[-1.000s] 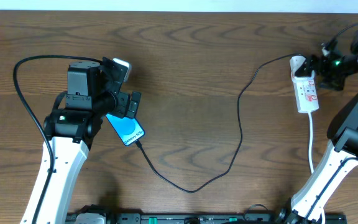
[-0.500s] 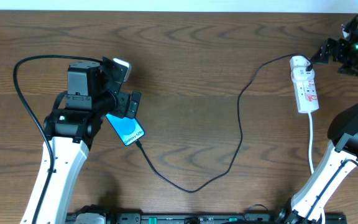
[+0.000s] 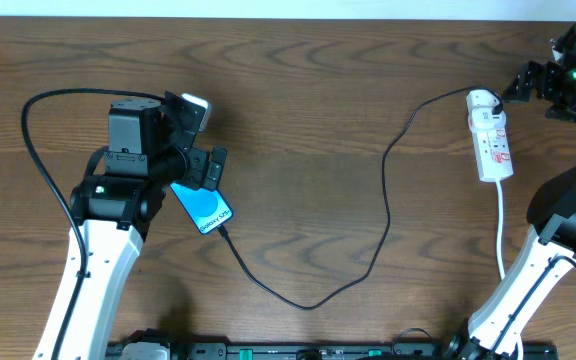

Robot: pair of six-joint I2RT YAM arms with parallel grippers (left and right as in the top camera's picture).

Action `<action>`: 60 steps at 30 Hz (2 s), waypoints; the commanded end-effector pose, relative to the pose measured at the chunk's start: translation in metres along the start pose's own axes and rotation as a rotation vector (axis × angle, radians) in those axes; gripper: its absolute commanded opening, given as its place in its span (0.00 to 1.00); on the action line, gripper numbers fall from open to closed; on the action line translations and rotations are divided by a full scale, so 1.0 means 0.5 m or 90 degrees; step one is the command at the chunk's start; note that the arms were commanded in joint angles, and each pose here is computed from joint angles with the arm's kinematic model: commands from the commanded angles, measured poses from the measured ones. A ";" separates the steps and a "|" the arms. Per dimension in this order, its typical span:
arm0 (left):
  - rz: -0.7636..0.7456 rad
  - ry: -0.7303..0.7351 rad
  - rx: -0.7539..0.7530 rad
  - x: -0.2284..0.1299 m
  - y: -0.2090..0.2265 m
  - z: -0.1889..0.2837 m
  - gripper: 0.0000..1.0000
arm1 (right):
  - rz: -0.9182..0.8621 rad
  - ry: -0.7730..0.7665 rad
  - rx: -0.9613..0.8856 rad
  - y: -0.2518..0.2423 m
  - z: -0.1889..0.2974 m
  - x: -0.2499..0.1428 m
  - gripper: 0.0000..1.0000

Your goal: Plug charger to phone and switch on socket

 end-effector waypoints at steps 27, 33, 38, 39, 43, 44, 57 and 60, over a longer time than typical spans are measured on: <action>-0.005 -0.014 0.007 0.016 0.004 0.011 0.98 | 0.006 -0.034 -0.002 0.005 0.019 0.012 0.99; -0.005 -0.014 0.007 0.016 0.004 0.011 0.98 | 0.007 -0.033 -0.002 0.005 0.019 0.012 0.99; -0.005 -0.014 0.007 0.016 0.004 0.011 0.98 | 0.006 -0.033 -0.002 0.005 0.019 0.012 0.99; -0.005 -0.014 0.007 0.016 0.004 0.011 0.98 | 0.006 -0.033 -0.001 0.005 0.019 0.012 0.99; -0.005 -0.014 0.007 0.016 0.004 0.011 0.98 | 0.006 -0.033 -0.002 0.005 0.018 0.011 0.99; -0.005 -0.014 0.007 0.016 0.004 0.011 0.98 | 0.006 -0.033 -0.002 0.005 0.018 0.011 0.99; -0.005 -0.014 0.007 0.016 0.004 0.011 0.98 | 0.006 -0.033 -0.002 0.005 0.019 0.012 0.99; -0.005 -0.014 0.007 0.016 0.004 0.011 0.98 | 0.006 -0.033 -0.002 0.005 0.018 0.011 0.99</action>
Point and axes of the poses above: each gripper's point midway between its finger pads, its own z axis back along the fingers, its own y axis along the line the jaws close on, x = y × z, the point moved 7 cm from there along z, back along the fingers, and after that the axes turned 8 degrees about -z, right-handed, at the moved point
